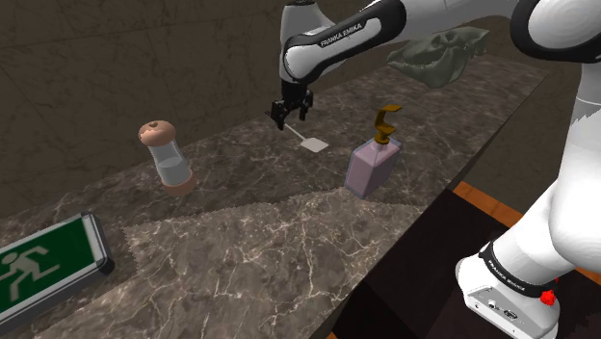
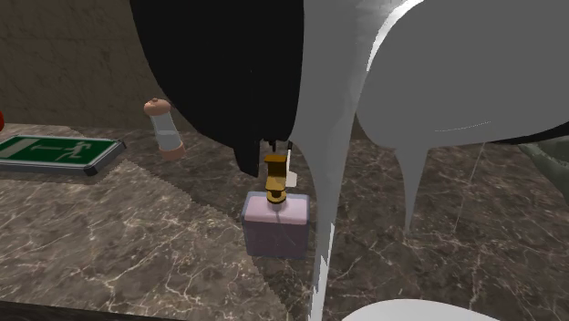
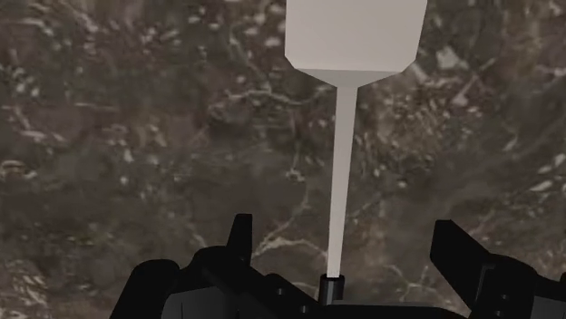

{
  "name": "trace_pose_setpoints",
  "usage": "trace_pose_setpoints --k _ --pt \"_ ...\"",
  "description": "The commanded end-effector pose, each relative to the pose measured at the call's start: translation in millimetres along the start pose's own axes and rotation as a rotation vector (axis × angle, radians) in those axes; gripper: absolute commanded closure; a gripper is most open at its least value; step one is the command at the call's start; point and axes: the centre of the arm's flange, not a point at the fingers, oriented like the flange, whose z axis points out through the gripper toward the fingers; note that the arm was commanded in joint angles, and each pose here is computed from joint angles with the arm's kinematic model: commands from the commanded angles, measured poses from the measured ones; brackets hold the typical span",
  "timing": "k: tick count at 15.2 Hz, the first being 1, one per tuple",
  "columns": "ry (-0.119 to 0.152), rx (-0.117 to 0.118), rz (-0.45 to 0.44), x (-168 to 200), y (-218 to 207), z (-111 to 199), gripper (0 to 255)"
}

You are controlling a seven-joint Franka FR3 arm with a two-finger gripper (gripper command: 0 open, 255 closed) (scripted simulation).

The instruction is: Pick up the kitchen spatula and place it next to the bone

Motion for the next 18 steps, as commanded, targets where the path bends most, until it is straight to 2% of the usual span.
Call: trace_pose_setpoints --k 1,8,9,18 --pt "0.001 0.0 0.0 -0.4 -0.4 8.0 0" --pt "0.0 0.0 0.0 -0.3 -0.4 8.0 0" --pt "0.0 0.0 0.0 -0.3 -0.4 8.0 255" --pt "0.0 0.0 0.0 -0.3 -0.4 7.9 255"
